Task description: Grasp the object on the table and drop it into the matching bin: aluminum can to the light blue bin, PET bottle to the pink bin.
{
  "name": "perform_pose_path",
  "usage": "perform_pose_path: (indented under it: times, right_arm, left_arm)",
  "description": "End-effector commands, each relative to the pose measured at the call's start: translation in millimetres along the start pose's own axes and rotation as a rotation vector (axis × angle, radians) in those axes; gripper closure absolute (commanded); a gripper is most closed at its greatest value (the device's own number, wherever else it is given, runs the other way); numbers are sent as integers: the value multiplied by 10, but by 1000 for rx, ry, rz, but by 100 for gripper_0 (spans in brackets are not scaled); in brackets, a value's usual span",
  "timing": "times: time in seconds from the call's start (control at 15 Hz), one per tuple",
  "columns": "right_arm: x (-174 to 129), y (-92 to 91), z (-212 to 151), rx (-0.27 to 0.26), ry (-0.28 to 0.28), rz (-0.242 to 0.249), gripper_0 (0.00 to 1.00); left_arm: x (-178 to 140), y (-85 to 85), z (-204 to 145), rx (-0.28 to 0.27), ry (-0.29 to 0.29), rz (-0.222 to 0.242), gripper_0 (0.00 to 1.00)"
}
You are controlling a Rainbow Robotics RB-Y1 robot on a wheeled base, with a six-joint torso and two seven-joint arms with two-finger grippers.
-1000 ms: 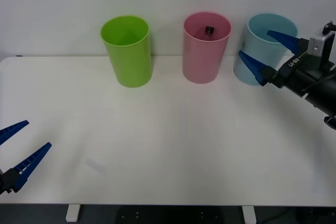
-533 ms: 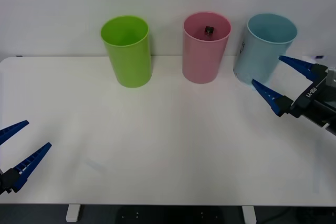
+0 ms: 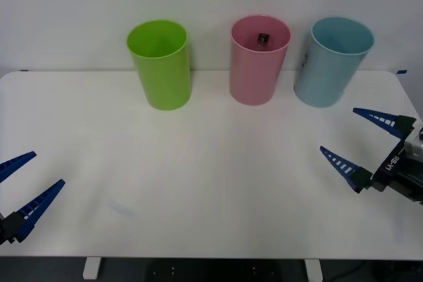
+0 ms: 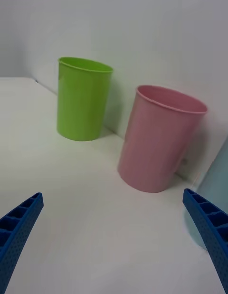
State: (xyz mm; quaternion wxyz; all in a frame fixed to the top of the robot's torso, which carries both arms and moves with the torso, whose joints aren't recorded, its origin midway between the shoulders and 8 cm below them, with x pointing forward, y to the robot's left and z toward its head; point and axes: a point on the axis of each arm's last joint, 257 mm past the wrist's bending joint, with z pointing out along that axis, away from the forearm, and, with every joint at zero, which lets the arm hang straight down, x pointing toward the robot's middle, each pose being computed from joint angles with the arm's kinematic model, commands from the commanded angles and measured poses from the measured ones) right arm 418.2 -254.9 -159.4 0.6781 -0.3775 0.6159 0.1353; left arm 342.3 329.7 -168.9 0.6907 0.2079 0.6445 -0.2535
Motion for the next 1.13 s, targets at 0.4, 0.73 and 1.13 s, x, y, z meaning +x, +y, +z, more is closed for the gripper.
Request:
perform_pose_path:
  times: [0.4, 0.73, 1.13]
  right_arm:
    - [61, 493, -249, -120, -22, 118, 0]
    - [239, 755, -353, -106, -10, 222, 0]
    - [264, 781, -347, -106, -5, 221, 0]
  left_arm:
    - [0, 0, 0, 0, 0, 0, 0]
    - [0, 0, 0, 0, 0, 0, 0]
    - [0, 0, 0, 0, 0, 0, 0]
